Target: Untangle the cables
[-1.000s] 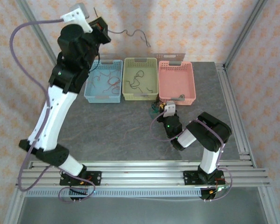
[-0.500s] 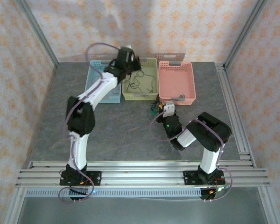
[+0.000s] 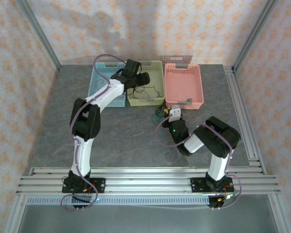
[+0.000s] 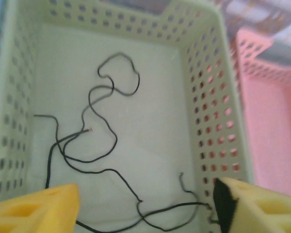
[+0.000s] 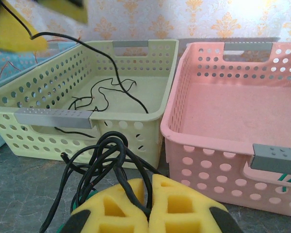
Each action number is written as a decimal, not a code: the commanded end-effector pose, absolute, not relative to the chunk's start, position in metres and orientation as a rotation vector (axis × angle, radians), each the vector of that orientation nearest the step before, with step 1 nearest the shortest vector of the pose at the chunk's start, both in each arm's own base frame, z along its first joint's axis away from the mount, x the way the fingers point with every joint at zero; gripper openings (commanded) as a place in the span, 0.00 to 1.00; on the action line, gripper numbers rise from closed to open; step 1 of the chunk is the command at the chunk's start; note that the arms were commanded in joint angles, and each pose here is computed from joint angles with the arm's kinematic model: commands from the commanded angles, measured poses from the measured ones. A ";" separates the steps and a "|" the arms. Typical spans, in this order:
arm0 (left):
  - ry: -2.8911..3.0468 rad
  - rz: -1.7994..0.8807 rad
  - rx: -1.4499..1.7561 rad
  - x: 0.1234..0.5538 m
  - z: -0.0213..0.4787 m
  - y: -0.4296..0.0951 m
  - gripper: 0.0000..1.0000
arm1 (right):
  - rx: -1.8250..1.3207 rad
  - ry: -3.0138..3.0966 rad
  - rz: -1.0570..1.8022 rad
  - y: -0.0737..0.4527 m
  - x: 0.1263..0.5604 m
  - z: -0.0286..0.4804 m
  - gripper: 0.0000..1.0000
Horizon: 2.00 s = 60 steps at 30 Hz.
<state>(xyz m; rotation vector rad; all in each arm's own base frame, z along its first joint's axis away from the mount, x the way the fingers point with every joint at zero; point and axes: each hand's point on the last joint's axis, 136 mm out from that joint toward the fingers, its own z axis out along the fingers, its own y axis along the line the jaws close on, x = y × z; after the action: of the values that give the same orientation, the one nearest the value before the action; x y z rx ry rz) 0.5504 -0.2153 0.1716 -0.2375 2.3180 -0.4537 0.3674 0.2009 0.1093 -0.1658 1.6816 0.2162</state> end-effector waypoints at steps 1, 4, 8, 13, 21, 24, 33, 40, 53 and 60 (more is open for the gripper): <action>2.233 -0.378 -0.199 0.530 0.224 -0.201 0.81 | -0.145 1.655 0.260 0.206 0.371 0.121 0.00; 2.163 -0.380 -0.197 0.510 0.257 -0.190 0.88 | -0.151 1.653 0.271 0.208 0.371 0.121 0.00; 2.140 -0.363 -0.178 0.489 0.273 -0.179 0.91 | -0.160 1.651 0.288 0.211 0.370 0.121 0.00; 2.152 -0.346 -0.137 0.476 0.272 -0.173 0.88 | -0.164 1.650 0.298 0.213 0.370 0.121 0.00; 2.312 -0.376 0.013 0.450 0.230 -0.209 0.82 | -0.161 1.650 0.300 0.212 0.370 0.120 0.00; 2.395 -0.245 0.181 0.429 0.204 -0.233 0.78 | -0.132 1.637 0.269 0.204 0.370 0.123 0.00; 2.555 -0.223 0.247 0.414 0.148 -0.265 0.63 | 0.151 1.596 -0.010 0.135 0.366 0.137 0.00; 2.679 -0.107 0.213 0.423 0.092 -0.276 0.59 | 0.190 1.591 -0.026 0.129 0.366 0.137 0.00; 2.624 0.102 0.222 0.442 0.065 -0.280 0.47 | 0.145 1.605 0.033 0.144 0.370 0.133 0.00; 2.601 0.142 0.250 0.445 0.068 -0.280 0.26 | 0.136 1.609 0.047 0.146 0.371 0.131 0.00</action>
<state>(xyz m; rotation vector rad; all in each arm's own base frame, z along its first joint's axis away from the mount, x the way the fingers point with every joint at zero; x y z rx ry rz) 0.4381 -0.2805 0.0619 0.2407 2.6396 0.0798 0.3672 0.1446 0.1274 0.1136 1.6282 0.0105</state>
